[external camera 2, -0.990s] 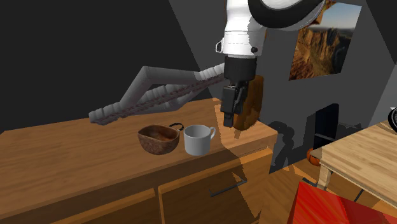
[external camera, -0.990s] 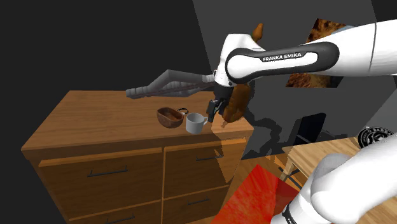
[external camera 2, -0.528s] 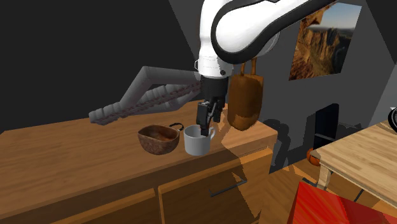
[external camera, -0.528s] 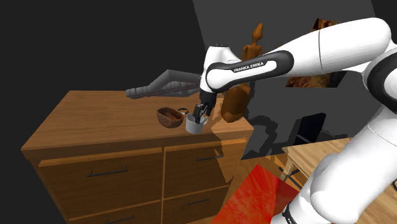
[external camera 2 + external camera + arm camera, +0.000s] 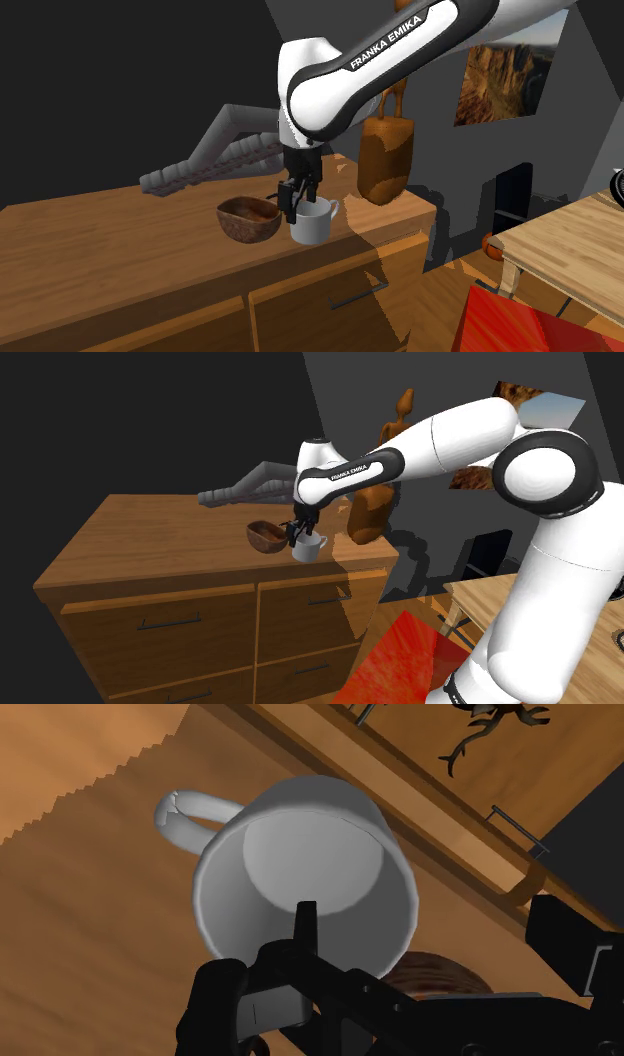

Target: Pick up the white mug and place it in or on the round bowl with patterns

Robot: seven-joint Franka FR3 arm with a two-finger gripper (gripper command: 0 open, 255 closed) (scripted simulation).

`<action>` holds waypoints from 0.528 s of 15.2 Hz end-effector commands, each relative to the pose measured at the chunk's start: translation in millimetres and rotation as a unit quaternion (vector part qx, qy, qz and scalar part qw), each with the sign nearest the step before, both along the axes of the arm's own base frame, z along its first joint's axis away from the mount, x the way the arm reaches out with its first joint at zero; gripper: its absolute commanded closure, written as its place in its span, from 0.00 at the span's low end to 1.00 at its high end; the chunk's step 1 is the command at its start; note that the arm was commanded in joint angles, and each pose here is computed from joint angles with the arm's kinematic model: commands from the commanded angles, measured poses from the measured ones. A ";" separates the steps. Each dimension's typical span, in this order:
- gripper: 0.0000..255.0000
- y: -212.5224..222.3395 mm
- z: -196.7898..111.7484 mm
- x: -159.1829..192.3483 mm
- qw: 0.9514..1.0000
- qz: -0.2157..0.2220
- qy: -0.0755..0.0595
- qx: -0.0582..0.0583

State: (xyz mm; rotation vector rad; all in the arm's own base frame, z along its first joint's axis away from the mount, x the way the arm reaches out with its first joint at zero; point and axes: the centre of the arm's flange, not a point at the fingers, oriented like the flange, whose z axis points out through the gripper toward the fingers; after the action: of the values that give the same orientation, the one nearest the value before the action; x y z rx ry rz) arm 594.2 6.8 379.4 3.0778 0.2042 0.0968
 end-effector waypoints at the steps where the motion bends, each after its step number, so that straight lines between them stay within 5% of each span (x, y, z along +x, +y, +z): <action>1: 0.00 -0.8 -11.0 4.1 1.000 0.000 -0.001 -0.001; 8: 0.00 -2.4 -40.3 6.1 1.000 0.000 -0.001 -0.001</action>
State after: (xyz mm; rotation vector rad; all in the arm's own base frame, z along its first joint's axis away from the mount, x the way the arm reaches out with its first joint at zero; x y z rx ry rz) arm 600.2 4.1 341.3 3.0753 0.2049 0.0984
